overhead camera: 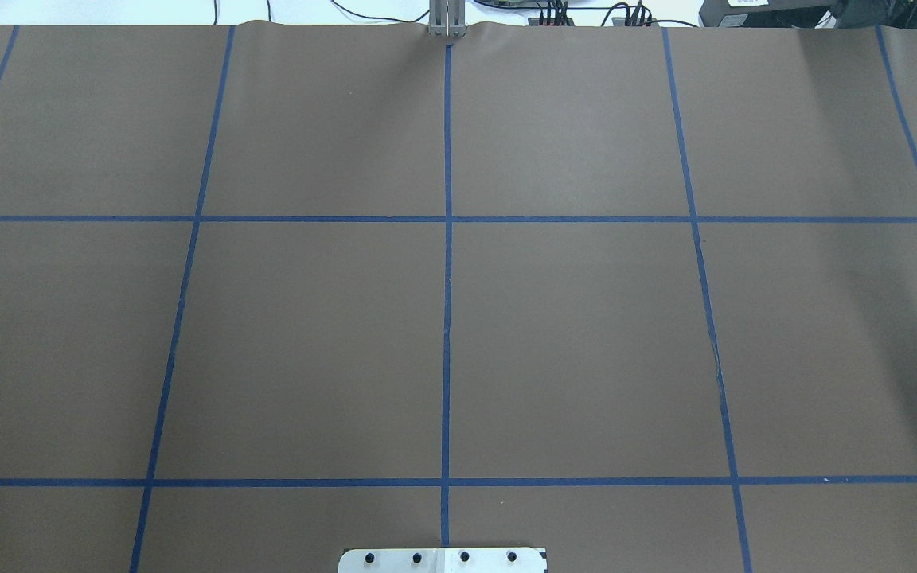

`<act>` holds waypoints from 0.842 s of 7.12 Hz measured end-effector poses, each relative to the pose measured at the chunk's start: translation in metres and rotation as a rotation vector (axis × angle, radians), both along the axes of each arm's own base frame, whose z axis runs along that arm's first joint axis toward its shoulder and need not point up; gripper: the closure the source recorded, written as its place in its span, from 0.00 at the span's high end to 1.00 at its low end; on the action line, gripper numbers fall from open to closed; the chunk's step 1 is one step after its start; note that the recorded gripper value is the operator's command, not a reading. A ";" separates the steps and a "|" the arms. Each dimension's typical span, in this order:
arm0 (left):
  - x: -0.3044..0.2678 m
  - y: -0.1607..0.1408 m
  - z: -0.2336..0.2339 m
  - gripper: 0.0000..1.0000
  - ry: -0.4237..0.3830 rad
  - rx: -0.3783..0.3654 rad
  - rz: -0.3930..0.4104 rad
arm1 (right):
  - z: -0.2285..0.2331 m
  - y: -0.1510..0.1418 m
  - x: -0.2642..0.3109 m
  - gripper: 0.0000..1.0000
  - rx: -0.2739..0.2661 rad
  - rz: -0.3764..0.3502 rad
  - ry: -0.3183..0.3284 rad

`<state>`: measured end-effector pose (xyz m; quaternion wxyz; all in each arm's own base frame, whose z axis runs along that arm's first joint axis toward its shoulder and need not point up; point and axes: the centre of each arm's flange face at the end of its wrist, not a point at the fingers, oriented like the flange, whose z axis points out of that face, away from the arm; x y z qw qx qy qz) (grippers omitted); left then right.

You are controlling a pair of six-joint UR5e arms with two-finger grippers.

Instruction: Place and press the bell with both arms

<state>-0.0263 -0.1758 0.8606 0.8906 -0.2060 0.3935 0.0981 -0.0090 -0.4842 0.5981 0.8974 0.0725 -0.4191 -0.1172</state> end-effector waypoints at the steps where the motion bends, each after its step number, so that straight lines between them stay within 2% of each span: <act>1: 0.007 0.000 0.000 0.99 -0.011 -0.017 0.030 | 0.000 0.000 -0.002 1.00 0.000 -0.004 0.000; 3: 0.018 0.002 0.003 0.99 -0.054 -0.055 0.090 | 0.001 0.001 -0.005 1.00 -0.001 -0.011 0.001; 6: 0.025 -0.001 0.008 0.99 -0.077 -0.064 0.127 | 0.001 0.001 -0.011 1.00 -0.003 -0.022 0.001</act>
